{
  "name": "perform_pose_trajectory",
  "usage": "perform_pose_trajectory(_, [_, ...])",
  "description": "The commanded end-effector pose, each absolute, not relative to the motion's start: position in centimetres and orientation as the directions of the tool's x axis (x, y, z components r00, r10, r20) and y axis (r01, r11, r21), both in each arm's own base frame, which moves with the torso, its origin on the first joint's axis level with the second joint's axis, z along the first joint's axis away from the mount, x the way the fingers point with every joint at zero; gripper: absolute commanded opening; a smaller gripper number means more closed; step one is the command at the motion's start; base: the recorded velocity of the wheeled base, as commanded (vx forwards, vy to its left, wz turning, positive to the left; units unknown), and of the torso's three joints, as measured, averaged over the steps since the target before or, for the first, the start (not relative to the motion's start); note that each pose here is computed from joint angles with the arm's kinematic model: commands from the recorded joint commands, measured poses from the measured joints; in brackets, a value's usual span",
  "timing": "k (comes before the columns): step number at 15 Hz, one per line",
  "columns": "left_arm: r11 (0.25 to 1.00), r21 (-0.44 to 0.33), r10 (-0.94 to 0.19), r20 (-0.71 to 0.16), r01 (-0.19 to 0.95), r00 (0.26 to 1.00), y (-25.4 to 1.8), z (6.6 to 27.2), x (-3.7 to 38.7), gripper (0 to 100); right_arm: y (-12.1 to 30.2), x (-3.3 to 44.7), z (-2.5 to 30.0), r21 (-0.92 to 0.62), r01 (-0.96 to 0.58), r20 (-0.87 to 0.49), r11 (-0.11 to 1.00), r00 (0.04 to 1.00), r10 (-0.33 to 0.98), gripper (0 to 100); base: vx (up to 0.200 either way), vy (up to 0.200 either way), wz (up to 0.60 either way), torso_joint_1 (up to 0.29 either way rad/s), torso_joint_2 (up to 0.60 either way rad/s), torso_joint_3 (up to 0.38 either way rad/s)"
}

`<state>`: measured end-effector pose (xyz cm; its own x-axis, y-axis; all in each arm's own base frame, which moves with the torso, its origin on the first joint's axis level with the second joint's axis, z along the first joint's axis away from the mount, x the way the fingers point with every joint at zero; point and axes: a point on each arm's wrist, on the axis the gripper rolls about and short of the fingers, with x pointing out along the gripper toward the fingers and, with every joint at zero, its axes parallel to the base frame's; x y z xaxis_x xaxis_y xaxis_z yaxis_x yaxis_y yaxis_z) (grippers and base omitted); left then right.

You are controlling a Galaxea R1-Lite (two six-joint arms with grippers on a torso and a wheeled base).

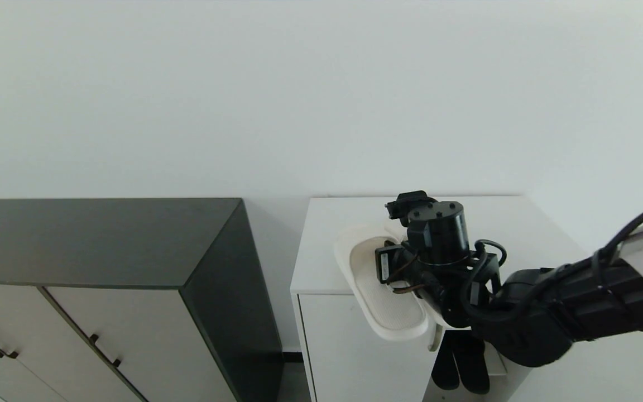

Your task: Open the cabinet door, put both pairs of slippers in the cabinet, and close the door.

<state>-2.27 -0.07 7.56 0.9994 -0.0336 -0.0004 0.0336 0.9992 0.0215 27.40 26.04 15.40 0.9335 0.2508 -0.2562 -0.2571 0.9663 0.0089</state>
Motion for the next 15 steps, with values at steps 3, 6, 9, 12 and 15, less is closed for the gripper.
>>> perform_pose_trajectory(3, [0.999, 0.021, -0.034, 0.000, 0.034, 0.999, -0.1, 7.6, -2.3, 0, 25.4, 25.8, 16.8, 0.023, -0.286, -0.237, 0.958, 0.929, 0.283, 0, 0.000, 0.000, 0.00, 0.000, 0.00, 0.000])
perform_pose_trajectory(6, [0.999, 0.021, -0.034, 0.000, 0.034, 0.999, -0.1, 7.6, -2.3, 0, 25.8, 26.1, 15.8, 0.014, -0.287, -0.253, 0.958, 0.926, 0.281, 0, 0.000, 0.000, 0.00, 0.000, 0.00, 0.000])
perform_pose_trajectory(9, [0.999, 0.021, -0.034, 0.000, 0.034, 0.999, -0.1, 7.6, -2.3, 0, 26.0, 26.2, 15.9, 0.022, -0.287, -0.238, 0.958, 0.929, 0.284, 0, 0.000, 0.000, 0.00, 0.000, 0.00, 0.000])
perform_pose_trajectory(12, [0.999, 0.021, -0.034, 0.000, 0.034, 0.999, -0.1, 7.6, -2.3, 0, 26.0, 26.2, 15.9, 0.022, -0.289, -0.240, 0.957, 0.928, 0.285, 0, -0.200, 0.000, 0.00, 0.010, 0.01, -0.001])
perform_pose_trajectory(15, [0.999, 0.021, -0.034, 0.000, 0.034, 0.999, -0.1, 7.6, -2.3, 0, 26.0, 26.3, 15.7, 0.020, -0.287, -0.242, 0.958, 0.928, 0.283, 0, -0.200, 0.000, 0.00, -0.004, 0.00, 0.004])
